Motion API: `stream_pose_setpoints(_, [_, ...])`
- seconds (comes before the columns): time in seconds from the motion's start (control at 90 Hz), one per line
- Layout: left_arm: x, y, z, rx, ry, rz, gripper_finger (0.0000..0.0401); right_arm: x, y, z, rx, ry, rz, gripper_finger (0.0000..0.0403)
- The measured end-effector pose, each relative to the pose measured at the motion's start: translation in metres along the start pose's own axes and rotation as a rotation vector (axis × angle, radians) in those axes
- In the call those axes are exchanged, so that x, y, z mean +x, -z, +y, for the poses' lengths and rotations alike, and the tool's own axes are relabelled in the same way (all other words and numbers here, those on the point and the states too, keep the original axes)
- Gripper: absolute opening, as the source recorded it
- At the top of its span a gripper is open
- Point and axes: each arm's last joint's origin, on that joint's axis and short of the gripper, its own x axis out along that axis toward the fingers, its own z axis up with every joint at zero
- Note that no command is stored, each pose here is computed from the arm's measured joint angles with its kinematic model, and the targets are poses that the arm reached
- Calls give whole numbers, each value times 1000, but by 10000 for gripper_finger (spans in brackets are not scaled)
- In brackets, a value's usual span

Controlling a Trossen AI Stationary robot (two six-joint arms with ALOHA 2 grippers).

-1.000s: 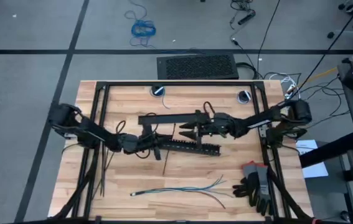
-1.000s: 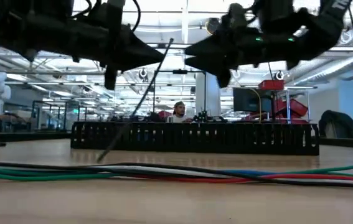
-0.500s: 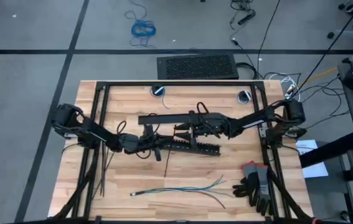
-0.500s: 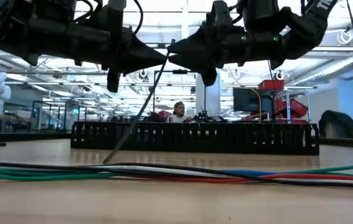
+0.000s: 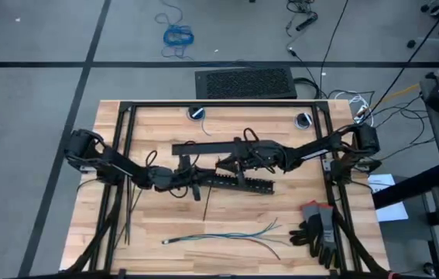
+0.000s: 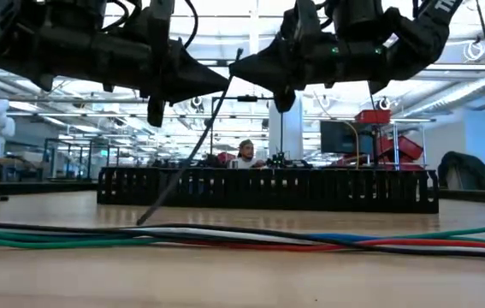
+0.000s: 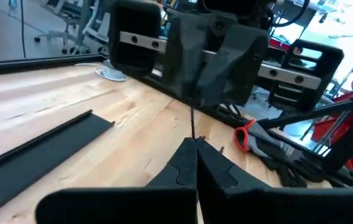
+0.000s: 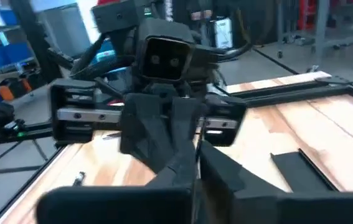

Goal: Ziptie cables
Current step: Wrap the cable wires with the black zip tie

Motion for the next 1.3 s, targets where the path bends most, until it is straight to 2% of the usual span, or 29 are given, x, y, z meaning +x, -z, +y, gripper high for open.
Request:
stream_pose_setpoints(0.167, [-1, 1, -1, 99, 6, 2, 14, 0, 0, 0, -43, 4, 4, 1])
stream_pose_setpoints(0.289, [-4, -1, -5, 201, 16, 6, 55, 0, 4, -1, -60, 20, 41, 1])
stream_pose_setpoints(0.356, [-6, -4, -5, 219, -1, 28, 84, -1, 6, -1, -57, 25, 73, 1])
stream_pose_setpoints(0.433, [-11, -8, -7, 135, -4, 64, 114, -2, 9, -1, -42, 24, 123, 0])
stream_pose_setpoints(0.511, [-15, -14, -15, -1, 92, 105, 130, -5, 13, 4, 0, -8, 196, 0])
stream_pose_setpoints(0.589, [-17, -9, -24, -45, 134, 204, 131, -8, 15, 14, 25, -60, 258, 0])
stream_pose_setpoints(0.722, [-17, 14, -32, -48, 51, 424, 121, -15, 11, 33, 16, -115, 306, 0])
stream_pose_setpoints(0.889, [-2, 36, -35, -62, 48, 514, 112, -23, 3, 48, 5, -150, 320, 0])
stream_pose_setpoints(0.967, [10, 41, -31, -54, 50, 542, 112, -29, -2, 51, -12, -92, 338, 0])
stream_pose_setpoints(1.122, [34, 47, -21, -48, 73, 590, 112, -46, -8, 46, -66, 135, 419, 0])
stream_pose_setpoints(1.3, [54, 59, 1, -30, 28, 622, 111, -63, -22, 51, -67, 136, 428, 0])
